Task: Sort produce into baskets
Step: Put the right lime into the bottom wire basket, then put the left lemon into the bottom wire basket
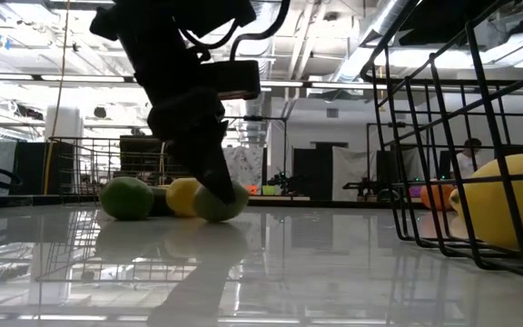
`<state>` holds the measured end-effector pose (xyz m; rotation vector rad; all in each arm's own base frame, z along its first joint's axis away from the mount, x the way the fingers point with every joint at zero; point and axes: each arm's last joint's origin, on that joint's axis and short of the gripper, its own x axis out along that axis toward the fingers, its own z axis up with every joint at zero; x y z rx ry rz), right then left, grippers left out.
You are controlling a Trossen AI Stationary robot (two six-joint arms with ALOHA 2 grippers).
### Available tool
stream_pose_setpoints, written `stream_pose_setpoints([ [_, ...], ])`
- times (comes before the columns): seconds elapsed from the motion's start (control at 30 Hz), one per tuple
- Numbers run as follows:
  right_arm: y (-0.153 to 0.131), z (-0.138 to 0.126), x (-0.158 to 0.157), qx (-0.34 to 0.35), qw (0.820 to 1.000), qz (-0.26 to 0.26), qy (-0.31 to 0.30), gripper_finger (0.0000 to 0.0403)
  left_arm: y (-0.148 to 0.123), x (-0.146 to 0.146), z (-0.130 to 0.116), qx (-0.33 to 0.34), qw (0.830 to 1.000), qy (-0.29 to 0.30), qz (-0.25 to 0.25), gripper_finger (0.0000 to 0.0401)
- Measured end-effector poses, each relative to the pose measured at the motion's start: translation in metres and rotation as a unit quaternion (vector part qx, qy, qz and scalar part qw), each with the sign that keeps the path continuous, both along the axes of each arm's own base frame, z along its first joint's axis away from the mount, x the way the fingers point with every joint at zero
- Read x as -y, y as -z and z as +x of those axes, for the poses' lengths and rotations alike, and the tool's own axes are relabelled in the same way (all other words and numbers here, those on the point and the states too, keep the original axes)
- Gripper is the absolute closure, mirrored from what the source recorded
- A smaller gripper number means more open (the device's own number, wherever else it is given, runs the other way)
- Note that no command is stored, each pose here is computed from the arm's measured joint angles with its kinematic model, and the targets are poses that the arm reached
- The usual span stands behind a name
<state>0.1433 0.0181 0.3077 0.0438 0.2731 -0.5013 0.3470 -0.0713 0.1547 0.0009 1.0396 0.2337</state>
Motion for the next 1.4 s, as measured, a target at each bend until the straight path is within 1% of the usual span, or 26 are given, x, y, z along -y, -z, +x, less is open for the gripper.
stream_pose_setpoints([
  [0.17,0.000,0.000,0.000,0.000,1.000,0.000,0.000,0.0127,0.000,0.000,0.000,-0.001,1.000,0.011,0.002,0.0191],
  [0.23,0.000,0.000,0.000,0.000,1.000,0.000,0.000,0.0127,-0.005,0.000,0.000,-0.006,1.000,0.019,0.008,0.0216],
  [0.33,0.000,0.000,0.000,0.000,1.000,0.000,0.000,0.0127,-0.026,-0.001,0.006,0.011,1.000,0.026,0.010,0.0247],
  [0.47,0.000,0.000,0.000,0.000,1.000,0.000,0.001,0.0127,-0.070,0.000,0.014,0.080,0.996,0.038,0.006,0.0262],
  [0.57,0.000,0.000,0.000,0.000,1.000,0.000,0.001,0.0127,-0.102,0.002,0.020,0.162,0.986,0.047,-0.017,0.0261],
  [0.63,0.000,0.000,0.000,0.000,1.000,0.000,0.001,0.0127,-0.118,0.007,0.025,0.227,0.970,0.067,-0.053,0.0258],
  [0.7,0.000,0.000,0.000,0.000,1.000,0.000,0.001,0.0127,-0.127,0.012,0.029,0.274,0.953,0.090,-0.089,0.0258],
  [0.77,0.000,0.000,0.000,0.000,1.000,0.000,0.001,0.0127,-0.128,0.017,0.037,0.309,0.939,0.099,-0.116,0.0257],
  [0.8,0.000,0.000,0.000,0.000,1.000,0.000,0.001,0.0127,-0.127,0.020,0.040,0.320,0.934,0.100,-0.124,0.0257],
  [0.9,0.000,0.000,0.000,0.000,1.000,0.000,0.001,0.0127,-0.114,0.028,0.049,0.329,0.927,0.101,-0.147,0.0256],
  [1.03,0.000,0.000,0.000,-0.001,1.000,-0.001,0.000,0.0127,-0.095,0.040,0.059,0.316,0.924,0.115,-0.182,0.0251],
  [1.13,0.000,0.000,0.000,-0.001,1.000,-0.001,0.000,0.0127,-0.086,0.049,0.064,0.300,0.924,0.131,-0.198,0.0230],
  [1.2,0.000,0.000,0.000,-0.001,1.000,-0.001,0.000,0.0127,-0.086,0.055,0.066,0.290,0.924,0.146,-0.203,0.0207],
  [1.3,0.000,0.000,0.000,-0.001,1.000,-0.001,0.000,0.0127,-0.092,0.058,0.065,0.275,0.930,0.163,-0.184,0.0169],
  [1.4,0.000,0.000,0.000,0.000,1.000,0.000,0.000,0.0127,-0.100,0.056,0.062,0.234,0.946,0.167,-0.149,0.0139],
])
